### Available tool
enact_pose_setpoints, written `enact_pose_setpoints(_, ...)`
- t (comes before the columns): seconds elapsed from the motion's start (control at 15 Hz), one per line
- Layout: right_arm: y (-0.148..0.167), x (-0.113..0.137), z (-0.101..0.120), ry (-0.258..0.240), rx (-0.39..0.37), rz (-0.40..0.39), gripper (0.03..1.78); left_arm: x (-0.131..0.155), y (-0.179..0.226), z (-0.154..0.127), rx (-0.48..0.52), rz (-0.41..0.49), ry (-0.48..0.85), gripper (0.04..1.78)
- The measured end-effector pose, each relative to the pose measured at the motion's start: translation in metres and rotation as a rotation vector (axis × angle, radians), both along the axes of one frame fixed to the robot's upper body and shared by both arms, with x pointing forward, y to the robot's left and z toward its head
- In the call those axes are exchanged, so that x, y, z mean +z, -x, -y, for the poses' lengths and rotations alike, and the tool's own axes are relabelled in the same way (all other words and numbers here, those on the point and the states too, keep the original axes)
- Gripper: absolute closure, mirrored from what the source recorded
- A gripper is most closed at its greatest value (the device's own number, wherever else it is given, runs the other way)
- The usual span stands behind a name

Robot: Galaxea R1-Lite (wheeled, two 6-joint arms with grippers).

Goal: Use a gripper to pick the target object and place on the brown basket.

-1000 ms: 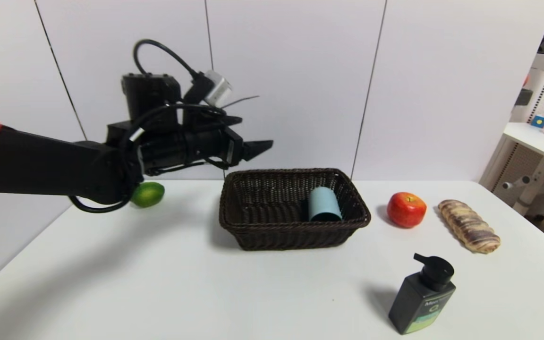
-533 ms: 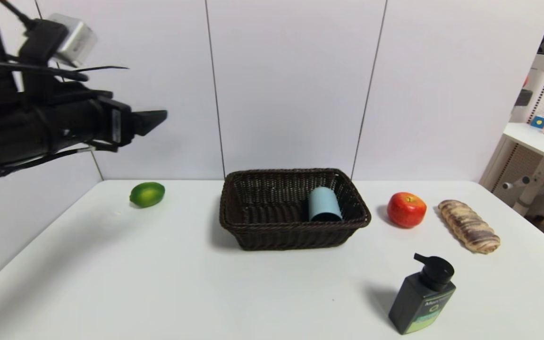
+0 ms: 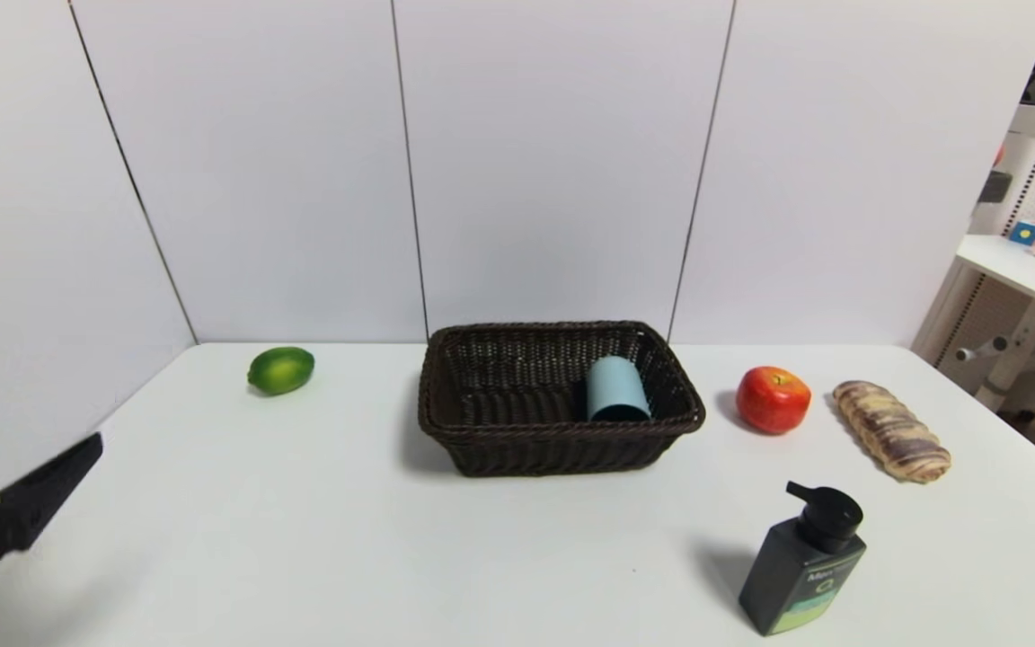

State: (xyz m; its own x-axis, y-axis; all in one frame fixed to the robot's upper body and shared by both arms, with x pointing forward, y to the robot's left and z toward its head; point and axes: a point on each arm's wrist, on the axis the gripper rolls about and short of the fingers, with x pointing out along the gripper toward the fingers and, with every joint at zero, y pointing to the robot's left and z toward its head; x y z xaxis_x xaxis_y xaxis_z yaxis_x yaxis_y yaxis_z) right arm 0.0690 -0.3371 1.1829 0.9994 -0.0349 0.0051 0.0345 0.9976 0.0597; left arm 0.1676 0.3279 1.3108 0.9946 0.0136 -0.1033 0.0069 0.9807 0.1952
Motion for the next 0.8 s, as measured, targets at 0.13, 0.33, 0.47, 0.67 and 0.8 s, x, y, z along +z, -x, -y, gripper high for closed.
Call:
enact_pose_setpoints(0.13, 0.000, 0.000, 0.000, 0.000, 0.000, 0.000, 0.12, -0.035, 0.031, -0.004, 0.012, 0.005, 0.004, 0.13)
enact_pose_setpoints(0.33, 0.000, 0.000, 0.000, 0.000, 0.000, 0.000, 0.12, -0.081, 0.060, -0.007, 0.024, 0.024, 0.038, 0.13)
enact_pose_setpoints(0.47, 0.000, 0.000, 0.000, 0.000, 0.000, 0.000, 0.12, -0.100, 0.068, -0.008, 0.027, -0.004, 0.068, 0.13)
enact_pose_setpoints(0.67, 0.000, 0.000, 0.000, 0.000, 0.000, 0.000, 0.12, -0.111, 0.073, -0.007, -0.003, -0.053, 0.100, 0.13)
enact_pose_setpoints(0.8, 0.000, 0.000, 0.000, 0.000, 0.000, 0.000, 0.12, -0.114, 0.073, -0.006, -0.031, -0.086, 0.135, 0.13)
